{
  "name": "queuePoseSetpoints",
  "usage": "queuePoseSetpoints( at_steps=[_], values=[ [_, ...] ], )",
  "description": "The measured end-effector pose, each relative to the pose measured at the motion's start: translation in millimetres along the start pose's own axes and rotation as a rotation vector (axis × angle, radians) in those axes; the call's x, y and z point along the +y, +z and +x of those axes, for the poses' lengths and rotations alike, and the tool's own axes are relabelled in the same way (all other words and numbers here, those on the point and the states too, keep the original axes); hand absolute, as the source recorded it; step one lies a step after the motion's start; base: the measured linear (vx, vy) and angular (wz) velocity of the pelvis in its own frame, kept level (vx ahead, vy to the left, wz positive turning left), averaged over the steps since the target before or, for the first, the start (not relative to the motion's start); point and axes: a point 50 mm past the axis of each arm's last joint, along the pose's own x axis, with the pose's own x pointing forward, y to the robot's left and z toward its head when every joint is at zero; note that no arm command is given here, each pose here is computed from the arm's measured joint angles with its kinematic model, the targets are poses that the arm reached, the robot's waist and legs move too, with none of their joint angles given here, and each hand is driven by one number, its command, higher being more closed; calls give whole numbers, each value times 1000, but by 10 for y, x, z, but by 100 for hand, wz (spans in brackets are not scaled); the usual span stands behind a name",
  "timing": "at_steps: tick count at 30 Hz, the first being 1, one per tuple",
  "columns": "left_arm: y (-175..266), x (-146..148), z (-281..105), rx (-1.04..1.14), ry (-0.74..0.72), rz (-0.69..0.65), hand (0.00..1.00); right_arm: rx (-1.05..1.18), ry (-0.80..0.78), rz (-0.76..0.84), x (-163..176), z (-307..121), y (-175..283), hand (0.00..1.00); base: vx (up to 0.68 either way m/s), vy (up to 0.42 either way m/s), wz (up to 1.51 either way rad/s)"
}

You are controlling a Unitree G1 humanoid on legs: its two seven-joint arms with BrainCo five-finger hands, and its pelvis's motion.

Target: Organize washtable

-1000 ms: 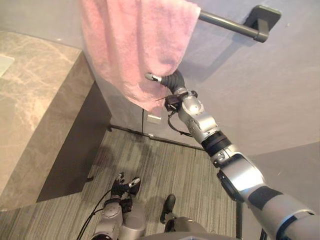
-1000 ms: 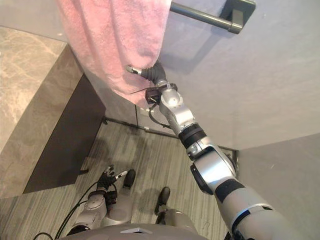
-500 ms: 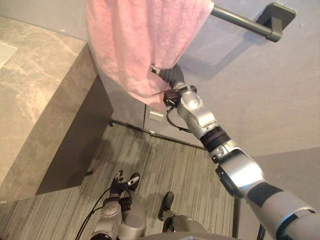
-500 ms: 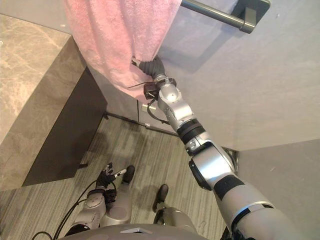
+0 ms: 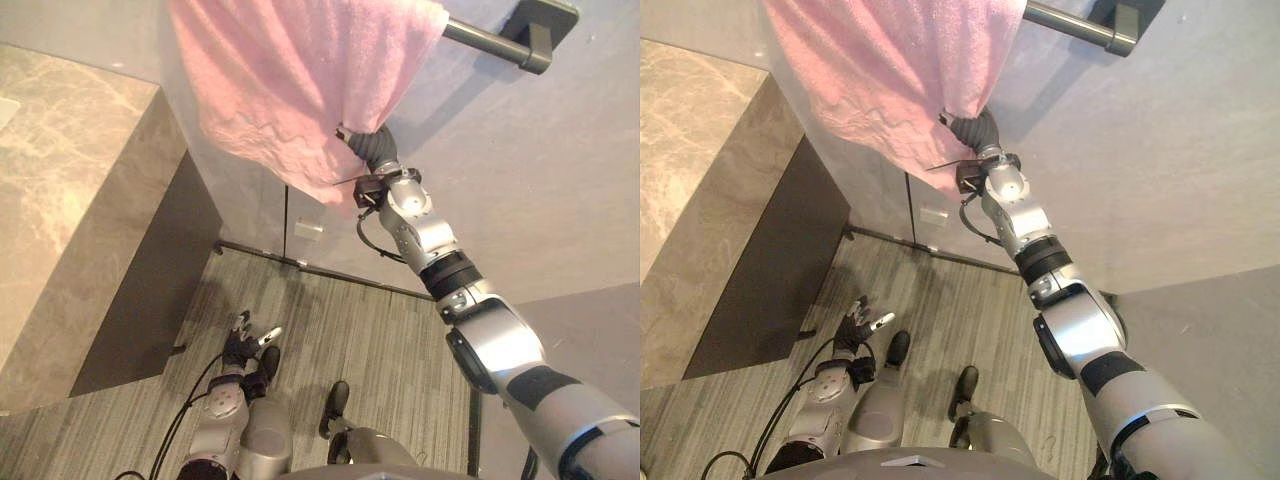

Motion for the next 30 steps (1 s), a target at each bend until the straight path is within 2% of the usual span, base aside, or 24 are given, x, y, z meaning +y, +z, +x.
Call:
queuePoseSetpoints(
  at_steps=[4,11,15,22,30],
  values=[
    [144,-29,-5,-63,-8,-56,0,-5,-24,-14,-118,-85,-55,100,-4,2,-2],
    [444,-105,-72,-203,-48,-120,0,-15,-11,-8,-123,-226,-154,100,9,9,-6],
    [841,-144,-136,-377,-74,-155,0,-26,-11,3,-137,-326,-216,100,-8,15,-4],
    [1412,-58,-154,-623,0,-207,0,25,-6,64,-43,-483,-433,100,-4,9,-3],
    [1940,-55,-173,-845,91,-149,0,43,23,121,135,-559,-515,100,-21,5,-5]
  ],
)
